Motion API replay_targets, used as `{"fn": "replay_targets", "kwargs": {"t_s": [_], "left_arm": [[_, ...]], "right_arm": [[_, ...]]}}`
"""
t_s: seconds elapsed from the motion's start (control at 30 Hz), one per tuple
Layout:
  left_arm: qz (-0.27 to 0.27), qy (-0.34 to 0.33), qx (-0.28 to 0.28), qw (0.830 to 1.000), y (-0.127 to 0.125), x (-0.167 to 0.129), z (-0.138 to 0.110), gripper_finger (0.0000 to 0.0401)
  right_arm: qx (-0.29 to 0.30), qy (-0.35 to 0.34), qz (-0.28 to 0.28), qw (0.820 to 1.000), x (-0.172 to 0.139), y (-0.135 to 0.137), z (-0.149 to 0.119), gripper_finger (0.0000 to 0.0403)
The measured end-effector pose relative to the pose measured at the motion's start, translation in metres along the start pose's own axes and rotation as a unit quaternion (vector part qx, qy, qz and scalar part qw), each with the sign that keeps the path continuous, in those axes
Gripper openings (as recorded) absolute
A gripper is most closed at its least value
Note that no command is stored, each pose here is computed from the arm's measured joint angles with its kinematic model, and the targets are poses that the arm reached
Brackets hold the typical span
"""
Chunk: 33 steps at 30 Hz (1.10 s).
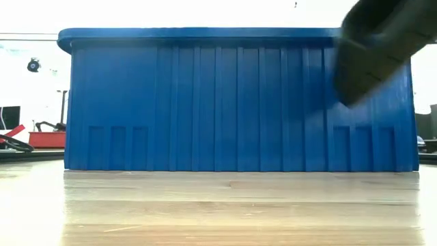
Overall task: Pick and place slides into bin
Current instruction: Put the black slipper into the blue container
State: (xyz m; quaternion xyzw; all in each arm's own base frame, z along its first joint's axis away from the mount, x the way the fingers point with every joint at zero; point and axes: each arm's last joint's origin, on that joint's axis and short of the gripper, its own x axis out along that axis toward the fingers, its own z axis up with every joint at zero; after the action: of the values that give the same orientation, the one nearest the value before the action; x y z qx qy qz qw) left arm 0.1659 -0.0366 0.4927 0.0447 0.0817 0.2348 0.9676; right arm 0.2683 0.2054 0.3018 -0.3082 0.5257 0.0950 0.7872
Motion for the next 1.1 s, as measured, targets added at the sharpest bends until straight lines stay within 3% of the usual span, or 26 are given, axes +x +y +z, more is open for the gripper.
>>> {"fn": "replay_targets", "kwargs": {"t_s": [0.43,0.57,0.83,1.0,1.1], "left_arm": [[0.000,-0.001,-0.002,1.000,0.000,0.000,0.000,0.0022],[0.000,-0.001,-0.001,1.000,0.000,0.000,0.000,0.0022],[0.000,-0.001,-0.001,1.000,0.000,0.000,0.000,0.0022],[0.000,-0.001,-0.003,1.000,0.000,0.000,0.000,0.0022],[0.000,-0.003,-0.040,0.999,0.000,0.000,0.001,0.0022]], "right_arm": [[0.074,-0.149,-0.010,0.986,-0.080,-0.056,0.021,0.0011],[0.095,-0.214,-0.050,0.971,-0.121,-0.077,0.022,0.0011],[0.111,-0.281,-0.147,0.942,-0.176,-0.120,0.005,0.0011],[0.119,-0.292,-0.191,0.930,-0.194,-0.144,-0.017,0.0011],[0.112,-0.287,-0.207,0.929,-0.195,-0.152,-0.025,0.0011]]}}
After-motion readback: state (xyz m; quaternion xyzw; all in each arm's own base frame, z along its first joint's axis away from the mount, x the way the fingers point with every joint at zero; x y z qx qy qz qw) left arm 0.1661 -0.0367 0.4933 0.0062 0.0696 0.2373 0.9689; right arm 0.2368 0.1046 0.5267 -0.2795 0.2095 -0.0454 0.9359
